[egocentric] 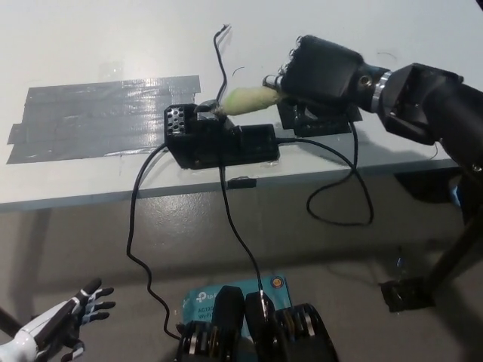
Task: The robot uses its right hand to grab and lift the soldering gun kept on the middle of the table and puts it in its base
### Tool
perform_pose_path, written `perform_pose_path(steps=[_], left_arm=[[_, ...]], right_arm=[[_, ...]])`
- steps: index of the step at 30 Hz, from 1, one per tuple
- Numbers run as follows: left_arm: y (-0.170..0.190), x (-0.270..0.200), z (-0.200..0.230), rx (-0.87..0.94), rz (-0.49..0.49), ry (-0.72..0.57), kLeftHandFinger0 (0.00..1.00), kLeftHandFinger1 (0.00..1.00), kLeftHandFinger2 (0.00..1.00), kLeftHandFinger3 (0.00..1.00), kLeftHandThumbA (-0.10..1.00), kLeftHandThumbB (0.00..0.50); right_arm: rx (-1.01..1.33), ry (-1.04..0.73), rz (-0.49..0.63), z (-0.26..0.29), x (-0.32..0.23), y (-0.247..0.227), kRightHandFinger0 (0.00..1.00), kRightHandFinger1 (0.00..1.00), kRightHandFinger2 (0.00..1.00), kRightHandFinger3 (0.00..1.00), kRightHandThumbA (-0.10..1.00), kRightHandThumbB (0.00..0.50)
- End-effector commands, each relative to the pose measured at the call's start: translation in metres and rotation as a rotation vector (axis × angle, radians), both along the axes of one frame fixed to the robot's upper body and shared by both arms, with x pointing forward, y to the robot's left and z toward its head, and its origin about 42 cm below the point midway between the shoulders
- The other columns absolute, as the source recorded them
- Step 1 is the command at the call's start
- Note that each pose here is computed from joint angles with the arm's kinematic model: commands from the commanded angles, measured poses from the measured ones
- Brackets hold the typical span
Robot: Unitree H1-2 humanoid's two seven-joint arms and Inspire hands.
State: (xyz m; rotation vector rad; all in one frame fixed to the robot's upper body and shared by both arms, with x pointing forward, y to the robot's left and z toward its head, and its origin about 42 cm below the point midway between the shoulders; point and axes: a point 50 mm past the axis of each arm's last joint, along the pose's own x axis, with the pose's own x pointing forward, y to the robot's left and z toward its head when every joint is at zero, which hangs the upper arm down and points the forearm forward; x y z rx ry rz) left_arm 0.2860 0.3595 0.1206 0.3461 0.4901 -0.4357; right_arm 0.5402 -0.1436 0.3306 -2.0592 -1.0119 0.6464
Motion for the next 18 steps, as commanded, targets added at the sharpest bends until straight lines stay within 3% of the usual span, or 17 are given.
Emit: perform_pose_path(steps=[1, 2, 5, 7, 8, 9, 10, 12, 15, 17, 18], left_arm=[[-0.001, 0.007, 0.011, 0.014, -0.014, -0.031, 0.99, 0.99, 1.00, 1.00, 1.00, 0.395], [-0.002, 0.007, 0.012, 0.019, -0.018, -0.032, 1.00, 0.99, 1.00, 1.00, 1.00, 0.409], [-0.004, 0.007, 0.017, 0.035, -0.026, -0.044, 0.99, 0.97, 1.00, 1.00, 1.00, 0.396], [-0.005, 0.007, 0.018, 0.042, -0.027, -0.045, 0.98, 0.96, 1.00, 1.00, 1.00, 0.403], [-0.005, 0.007, 0.018, 0.039, -0.027, -0.044, 0.98, 0.97, 1.00, 1.00, 1.00, 0.391], [-0.005, 0.007, 0.018, 0.039, -0.029, -0.045, 0.98, 0.97, 1.00, 1.00, 1.00, 0.391], [-0.006, 0.008, 0.021, 0.050, -0.037, -0.053, 0.98, 0.97, 1.00, 1.00, 1.00, 0.398], [-0.007, 0.009, 0.023, 0.045, -0.042, -0.058, 1.00, 0.99, 1.00, 1.00, 1.00, 0.387], [-0.010, 0.013, 0.023, 0.043, -0.045, -0.062, 0.98, 0.98, 1.00, 1.00, 1.00, 0.398], [-0.010, 0.011, 0.022, 0.048, -0.038, -0.064, 0.95, 0.97, 1.00, 1.00, 1.00, 0.387], [-0.011, 0.012, 0.021, 0.061, -0.039, -0.065, 0.97, 0.99, 1.00, 1.00, 1.00, 0.389]], right_arm=[[0.001, -0.062, 0.054, 0.030, 0.003, 0.003, 0.00, 0.00, 0.00, 0.41, -0.06, 0.234], [-0.014, -0.066, 0.063, 0.027, 0.002, -0.001, 0.00, 0.00, 0.00, 0.41, -0.05, 0.255], [-0.149, -0.045, 0.048, 0.012, -0.006, -0.019, 0.00, 0.00, 0.00, 0.50, 0.11, 0.220], [-0.178, -0.006, 0.014, 0.000, -0.008, -0.032, 0.00, 0.00, 0.00, 0.48, 0.15, 0.223], [-0.206, 0.034, -0.027, -0.004, -0.009, -0.038, 0.00, 0.00, 0.01, 0.56, 0.21, 0.149], [-0.206, 0.035, -0.027, -0.004, -0.010, -0.038, 0.00, 0.00, 0.01, 0.56, 0.21, 0.148], [-0.232, 0.006, -0.016, -0.009, -0.011, -0.046, 0.00, 0.00, 0.01, 0.78, 0.33, 0.115], [-0.202, -0.002, -0.009, -0.008, -0.010, -0.049, 0.00, 0.00, 0.00, 0.73, 0.26, 0.144], [-0.170, -0.001, -0.010, 0.001, -0.008, -0.045, 0.00, 0.00, 0.00, 0.54, 0.22, 0.134], [-0.185, -0.042, 0.034, 0.014, -0.009, -0.027, 0.00, 0.00, 0.01, 0.53, 0.12, 0.238], [-0.130, -0.063, 0.072, 0.015, -0.007, -0.022, 0.00, 0.00, 0.00, 0.47, 0.07, 0.290]])
